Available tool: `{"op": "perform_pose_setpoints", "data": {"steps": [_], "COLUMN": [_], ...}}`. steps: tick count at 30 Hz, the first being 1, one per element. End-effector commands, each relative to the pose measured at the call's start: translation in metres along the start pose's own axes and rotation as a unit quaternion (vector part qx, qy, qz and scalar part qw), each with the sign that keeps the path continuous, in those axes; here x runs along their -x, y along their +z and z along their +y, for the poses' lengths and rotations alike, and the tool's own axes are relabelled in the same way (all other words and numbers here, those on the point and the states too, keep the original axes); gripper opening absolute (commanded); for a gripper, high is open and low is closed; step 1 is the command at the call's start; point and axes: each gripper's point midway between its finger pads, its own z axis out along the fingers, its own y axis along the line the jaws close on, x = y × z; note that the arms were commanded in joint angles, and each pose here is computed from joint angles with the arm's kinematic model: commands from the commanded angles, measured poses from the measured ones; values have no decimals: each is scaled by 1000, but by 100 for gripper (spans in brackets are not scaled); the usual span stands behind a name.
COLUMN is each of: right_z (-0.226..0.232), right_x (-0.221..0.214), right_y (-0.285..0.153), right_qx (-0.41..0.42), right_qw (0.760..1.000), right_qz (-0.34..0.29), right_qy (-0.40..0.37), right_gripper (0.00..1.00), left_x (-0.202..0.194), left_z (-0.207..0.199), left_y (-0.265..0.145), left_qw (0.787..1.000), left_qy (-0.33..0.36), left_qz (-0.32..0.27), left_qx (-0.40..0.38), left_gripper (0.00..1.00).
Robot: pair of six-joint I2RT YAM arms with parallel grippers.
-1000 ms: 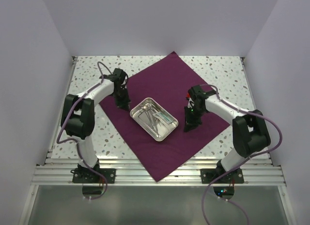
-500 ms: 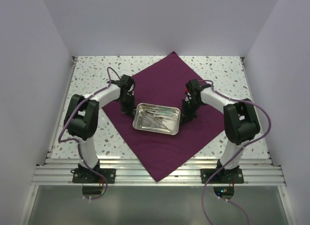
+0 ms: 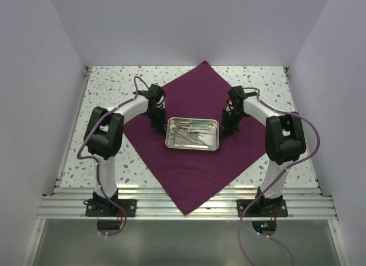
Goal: Prepare the surgical pack
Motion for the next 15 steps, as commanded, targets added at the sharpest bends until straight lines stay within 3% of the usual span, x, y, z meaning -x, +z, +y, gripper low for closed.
{"op": "perform_pose_setpoints", "data": {"steps": [1,15], "right_z": [20,10], "right_x": [2,11], "right_y": [-5,-6], "right_qx": [34,27], "right_qw": [999,1000], "right_qz": [-1,-5], "right_qy": [-17,-13], "right_gripper": [12,12], "left_x": [9,17], "left_z": [-50,-54], "left_y": [-3,0], "left_qw": [997,996], "left_qy": [23,21], "left_qz": [-4,-5], "left_qx": [-80,-81], "left_gripper": [0,0]}}
